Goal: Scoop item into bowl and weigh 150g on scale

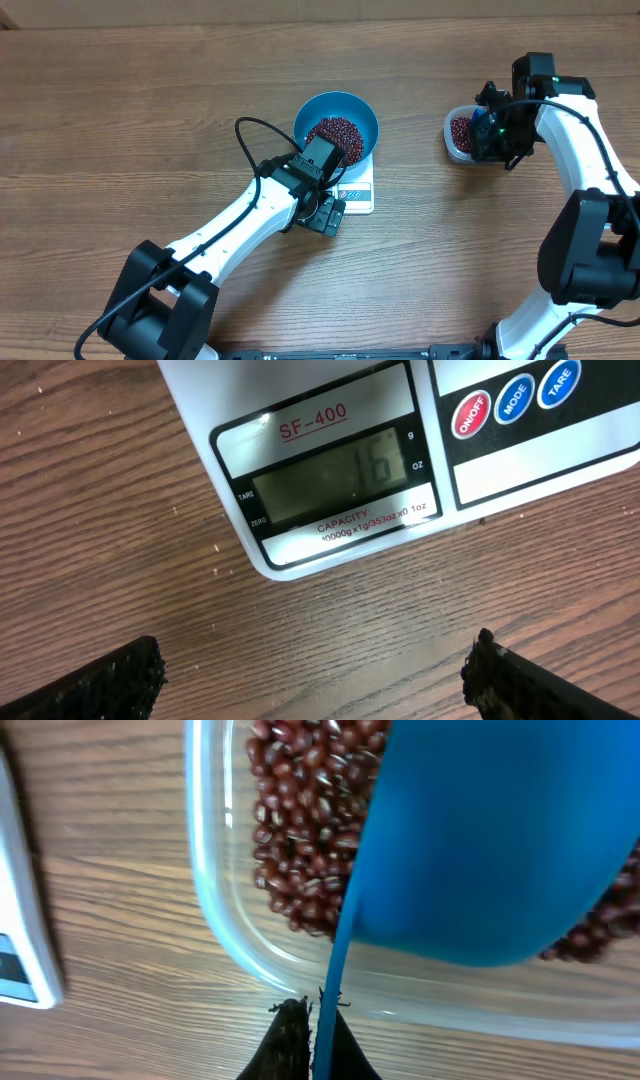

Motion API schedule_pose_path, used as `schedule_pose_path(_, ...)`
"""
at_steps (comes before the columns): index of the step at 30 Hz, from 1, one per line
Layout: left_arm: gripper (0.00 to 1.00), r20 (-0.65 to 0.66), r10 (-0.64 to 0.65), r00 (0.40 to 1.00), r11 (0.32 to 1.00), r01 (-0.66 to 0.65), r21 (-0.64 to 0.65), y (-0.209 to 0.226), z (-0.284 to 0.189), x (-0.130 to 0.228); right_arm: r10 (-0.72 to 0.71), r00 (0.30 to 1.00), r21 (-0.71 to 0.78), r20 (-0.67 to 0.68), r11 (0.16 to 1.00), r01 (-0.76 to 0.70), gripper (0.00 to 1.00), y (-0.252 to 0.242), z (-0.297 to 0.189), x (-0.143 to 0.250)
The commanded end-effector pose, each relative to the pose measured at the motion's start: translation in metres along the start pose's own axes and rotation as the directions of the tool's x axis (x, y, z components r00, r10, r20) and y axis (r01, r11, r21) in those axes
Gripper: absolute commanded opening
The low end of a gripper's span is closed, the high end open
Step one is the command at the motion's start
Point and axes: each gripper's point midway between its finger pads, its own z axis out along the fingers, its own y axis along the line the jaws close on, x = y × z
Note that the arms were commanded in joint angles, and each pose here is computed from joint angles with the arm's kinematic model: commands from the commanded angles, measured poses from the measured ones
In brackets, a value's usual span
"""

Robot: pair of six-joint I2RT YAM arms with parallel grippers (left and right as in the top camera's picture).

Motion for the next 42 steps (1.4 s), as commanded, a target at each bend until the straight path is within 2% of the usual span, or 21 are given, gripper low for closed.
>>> schedule_pose_path(1,1.0,0.01,-0.005,1.0,1.0,0.005,-0.008,0.002,-0.003,0.001,0.052,0.999,-0.143,0.009,0.988,-0.05,0.04,0.017,0.005,-0.007)
schedule_pose_path(8,1.0,0.01,-0.005,1.0,1.0,0.005,-0.007,0.002,-0.003,0.001,0.166,0.985,-0.325,0.054,0.935,-0.14,0.04,0.015,-0.019,-0.017)
schedule_pose_path(15,1.0,0.01,-0.005,1.0,1.0,0.005,-0.007,0.002,-0.003,0.001,0.312,0.948,-0.512,0.067,0.826,-0.236,0.04,-0.007,-0.045,-0.015)
schedule_pose_path(21,0.99,0.01,-0.005,1.0,1.0,0.005,-0.007,0.002,-0.003,0.001,0.387,0.919,-0.58,0.078,0.767,-0.273,0.04,-0.023,-0.059,-0.014)
schedule_pose_path(29,1.0,0.01,-0.005,1.0,1.0,0.005,-0.007,0.002,-0.003,0.001,0.367,0.925,-0.629,0.098,0.743,-0.228,0.04,-0.031,-0.073,0.0)
schedule_pose_path(35,1.0,0.011,-0.005,1.0,1.0,0.005,-0.007,0.002,-0.003,0.001,0.261,0.952,-0.623,0.159,0.775,-0.109,0.04,-0.026,-0.093,0.004)
schedule_pose_path(42,1.0,0.011,-0.005,1.0,1.0,0.005,-0.007,0.001,-0.003,0.001,0.166,0.949,-0.646,0.268,0.762,0.049,0.04,-0.002,-0.132,-0.011)
